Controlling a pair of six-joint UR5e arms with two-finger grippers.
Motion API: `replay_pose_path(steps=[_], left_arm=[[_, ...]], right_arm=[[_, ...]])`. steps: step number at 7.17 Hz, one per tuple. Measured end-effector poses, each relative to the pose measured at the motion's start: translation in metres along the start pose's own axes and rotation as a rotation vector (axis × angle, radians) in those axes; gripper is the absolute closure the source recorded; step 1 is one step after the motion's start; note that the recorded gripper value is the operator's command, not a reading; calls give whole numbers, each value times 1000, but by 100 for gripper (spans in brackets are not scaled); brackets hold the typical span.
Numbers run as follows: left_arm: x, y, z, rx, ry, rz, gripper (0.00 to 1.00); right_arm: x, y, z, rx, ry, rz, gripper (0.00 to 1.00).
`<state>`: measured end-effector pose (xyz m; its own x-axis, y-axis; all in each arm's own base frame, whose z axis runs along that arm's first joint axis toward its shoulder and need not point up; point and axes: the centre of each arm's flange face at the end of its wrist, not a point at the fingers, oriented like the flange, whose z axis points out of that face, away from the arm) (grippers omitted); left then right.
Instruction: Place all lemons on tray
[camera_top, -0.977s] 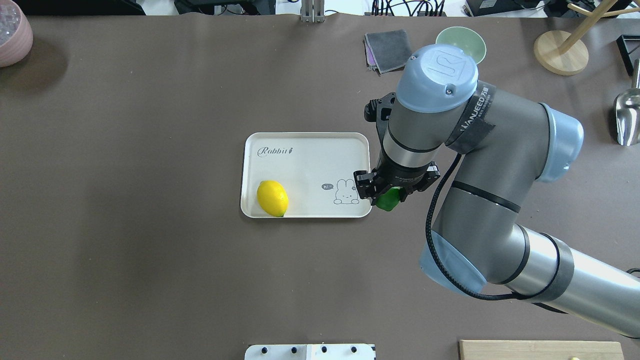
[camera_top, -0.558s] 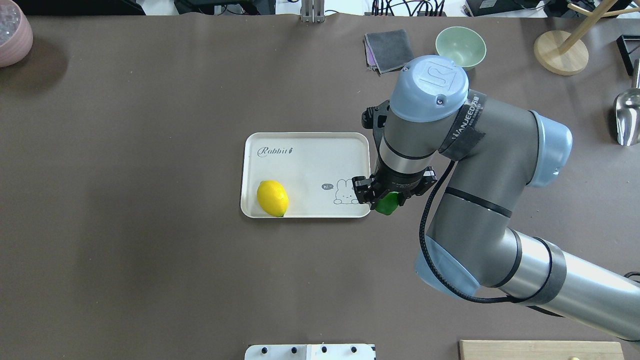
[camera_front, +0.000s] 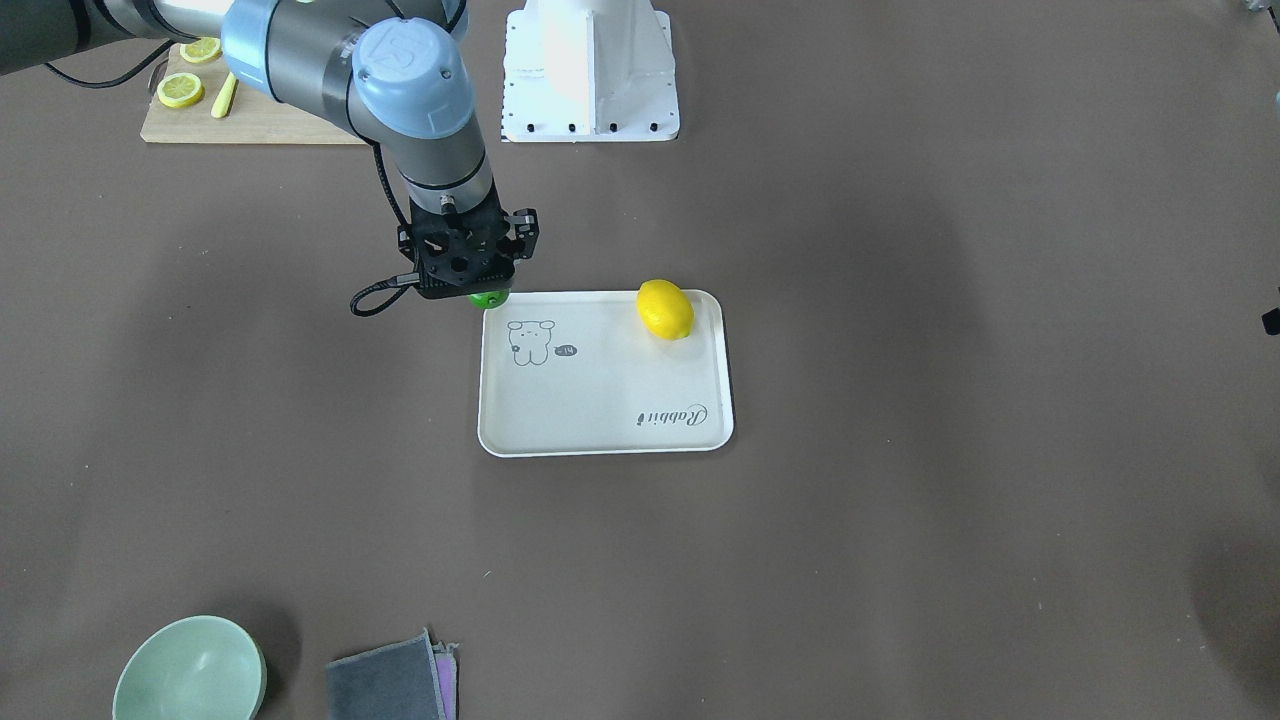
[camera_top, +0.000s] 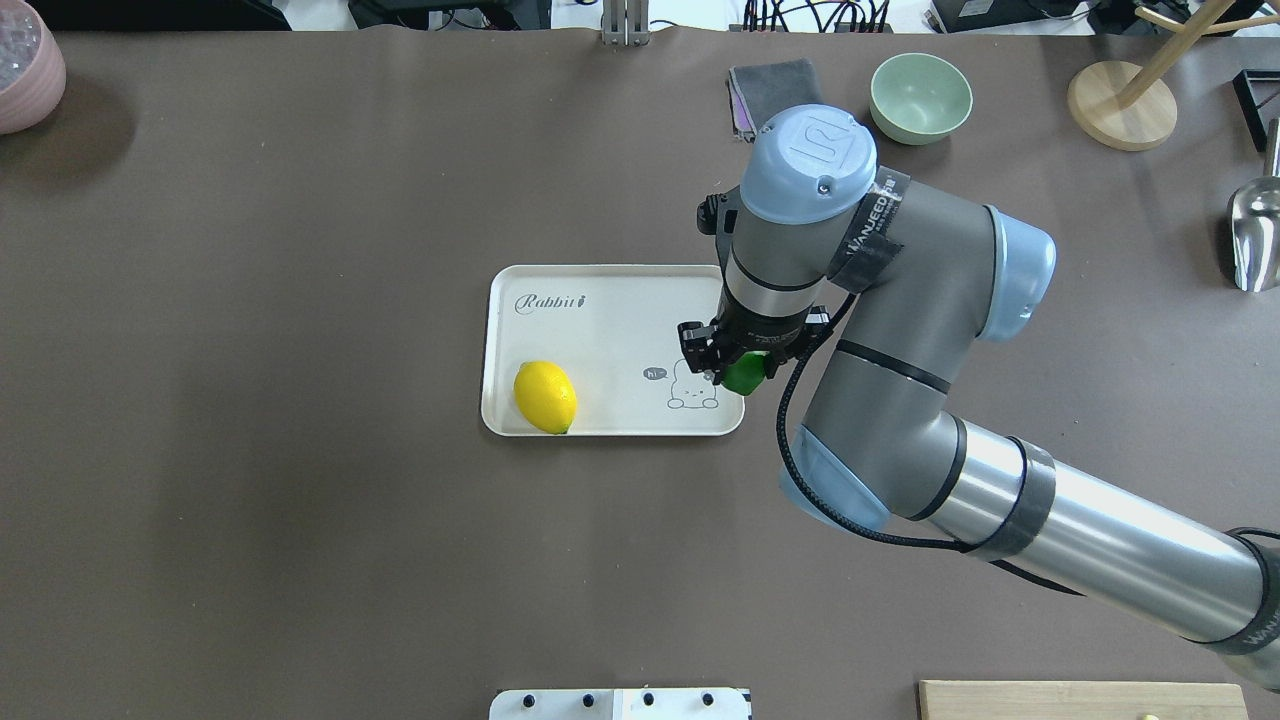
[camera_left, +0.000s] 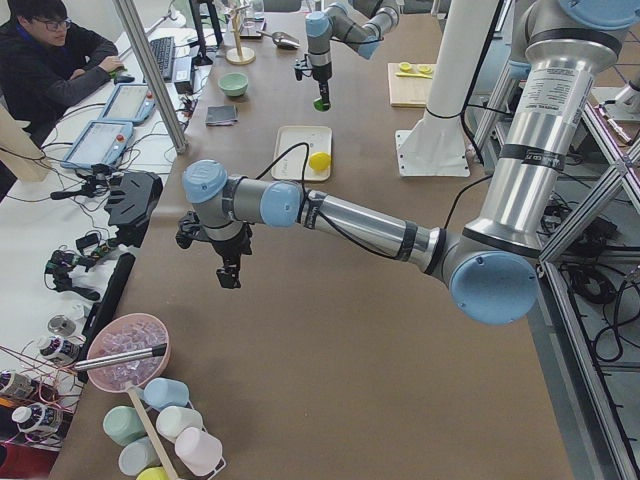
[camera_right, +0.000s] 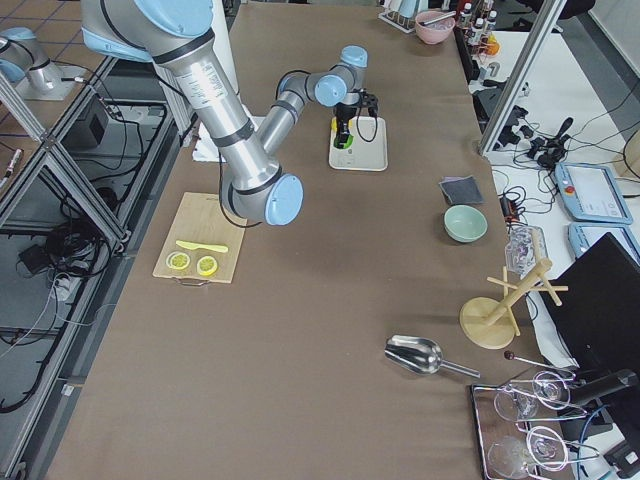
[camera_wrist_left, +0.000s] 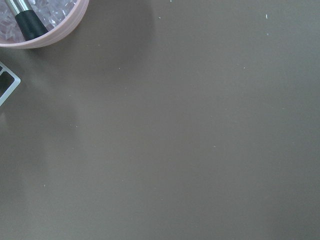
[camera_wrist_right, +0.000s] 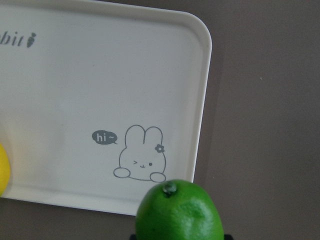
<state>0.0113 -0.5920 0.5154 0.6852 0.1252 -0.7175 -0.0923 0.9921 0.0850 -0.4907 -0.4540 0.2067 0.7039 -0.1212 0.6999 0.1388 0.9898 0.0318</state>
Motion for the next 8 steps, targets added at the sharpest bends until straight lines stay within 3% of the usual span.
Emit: replay_pose_path(steps=[4,8], left_arm=[[2,0,-1,3,1,-5,2],[4,-1,2,-2,1,-2,2]], right_arm=[[-23,-40,14,24,-20,31,100],[-38,-54,30,24,-31,71,100]])
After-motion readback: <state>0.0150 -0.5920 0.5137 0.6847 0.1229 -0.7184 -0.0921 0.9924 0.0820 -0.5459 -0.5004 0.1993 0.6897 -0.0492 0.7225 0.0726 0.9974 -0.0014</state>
